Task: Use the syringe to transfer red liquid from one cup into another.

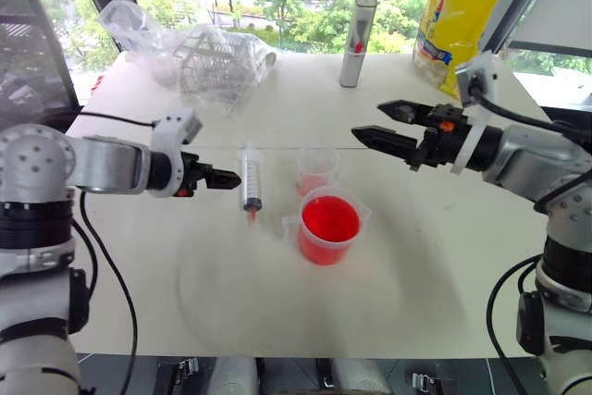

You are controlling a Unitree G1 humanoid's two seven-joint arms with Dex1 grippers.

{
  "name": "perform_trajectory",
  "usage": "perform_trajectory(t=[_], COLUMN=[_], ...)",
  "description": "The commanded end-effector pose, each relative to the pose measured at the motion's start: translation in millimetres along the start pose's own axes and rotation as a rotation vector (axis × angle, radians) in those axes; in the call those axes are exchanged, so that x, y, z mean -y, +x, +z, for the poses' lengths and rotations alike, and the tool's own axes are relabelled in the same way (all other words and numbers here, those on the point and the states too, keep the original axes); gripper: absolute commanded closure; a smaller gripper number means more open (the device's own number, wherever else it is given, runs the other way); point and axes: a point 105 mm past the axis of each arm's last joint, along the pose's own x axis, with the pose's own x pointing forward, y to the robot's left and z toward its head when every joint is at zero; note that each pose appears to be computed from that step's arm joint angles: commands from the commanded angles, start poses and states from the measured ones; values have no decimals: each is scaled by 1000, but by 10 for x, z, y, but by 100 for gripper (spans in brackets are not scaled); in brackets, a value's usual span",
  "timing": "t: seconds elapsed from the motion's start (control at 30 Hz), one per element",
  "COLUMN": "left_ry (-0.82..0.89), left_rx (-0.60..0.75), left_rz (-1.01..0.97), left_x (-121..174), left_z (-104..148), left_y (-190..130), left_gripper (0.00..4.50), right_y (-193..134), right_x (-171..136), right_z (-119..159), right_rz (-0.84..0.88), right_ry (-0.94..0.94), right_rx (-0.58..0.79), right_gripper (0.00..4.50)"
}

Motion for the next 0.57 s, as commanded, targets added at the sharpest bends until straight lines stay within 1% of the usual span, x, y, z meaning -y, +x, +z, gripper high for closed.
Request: perform_trajectory(t=[0.03, 0.07, 0.1, 0.17, 0.33, 0.47, 0.57], left_ry=[66, 94, 164, 219, 399, 445, 458], left_rx=[92, 100, 120, 123, 171, 175, 178], left_rz=[-83, -105, -132, -201, -249, -336, -352], left_x=[83, 110, 150, 198, 34, -92, -155], left_z=[184, 187, 168, 110, -34, -267, -348], left_y=[-273, -325, -407, -499, -583, -663, -690], left_gripper=[5, 5, 5, 5, 5, 5, 5], right_y=[-64, -78, -107, -165, -314, -393, -420], right_x=[-22, -24, -35, -46, -67, -116, -117], right_z=[22, -5, -60, -148, -303, -362, -375], right_rz=[13, 17, 29, 48, 111, 176, 194], right_ry=[-54, -62, -91, -130, -232, -300, -320], right_rx=[-14, -30, -67, -125, -247, -303, -320], right_gripper=[0, 0, 0, 0, 0, 0, 0])
